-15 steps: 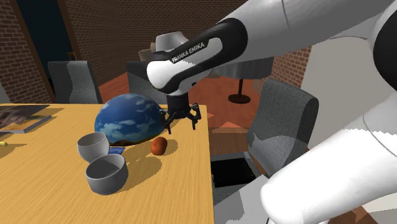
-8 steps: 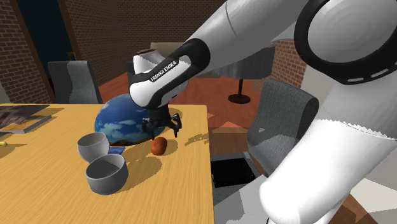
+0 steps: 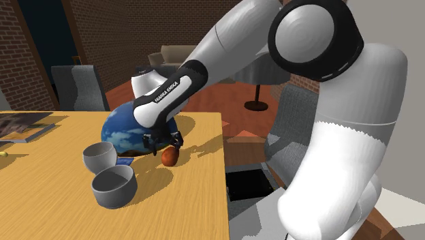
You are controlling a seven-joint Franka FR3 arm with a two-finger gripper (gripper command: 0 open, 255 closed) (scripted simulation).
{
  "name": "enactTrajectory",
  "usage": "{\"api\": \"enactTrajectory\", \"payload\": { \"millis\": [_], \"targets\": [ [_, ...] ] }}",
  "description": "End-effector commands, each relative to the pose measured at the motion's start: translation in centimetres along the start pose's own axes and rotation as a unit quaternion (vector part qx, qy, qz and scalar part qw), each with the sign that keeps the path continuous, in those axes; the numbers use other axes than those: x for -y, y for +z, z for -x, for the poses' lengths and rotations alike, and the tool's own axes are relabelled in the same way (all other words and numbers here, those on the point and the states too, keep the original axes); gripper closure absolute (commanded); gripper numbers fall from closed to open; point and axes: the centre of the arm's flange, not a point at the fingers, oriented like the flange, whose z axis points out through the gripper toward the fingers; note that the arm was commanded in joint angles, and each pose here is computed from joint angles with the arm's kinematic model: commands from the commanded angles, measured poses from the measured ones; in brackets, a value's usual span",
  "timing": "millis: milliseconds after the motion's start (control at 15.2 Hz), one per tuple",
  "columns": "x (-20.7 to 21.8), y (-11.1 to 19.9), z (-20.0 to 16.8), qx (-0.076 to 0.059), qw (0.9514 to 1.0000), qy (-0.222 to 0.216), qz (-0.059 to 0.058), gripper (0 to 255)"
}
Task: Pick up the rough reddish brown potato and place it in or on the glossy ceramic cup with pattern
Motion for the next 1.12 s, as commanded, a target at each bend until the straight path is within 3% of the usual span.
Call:
{"api": "enactTrajectory", "payload": {
  "millis": [0,198,660,726,1056],
  "targets": [
    [0.0,1.1,-0.1,0.0,1.0,0.001,0.0,0],
    [0.0,2.4,-0.1,0.0,1.0,0.001,0.0,0],
    [0.0,2.4,-0.1,0.0,1.0,0.001,0.0,0],
    [0.0,2.4,-0.1,0.0,1.0,0.001,0.0,255],
    [0.0,2.4,-0.1,0.0,1.0,0.001,0.0,255]
  ]
}}
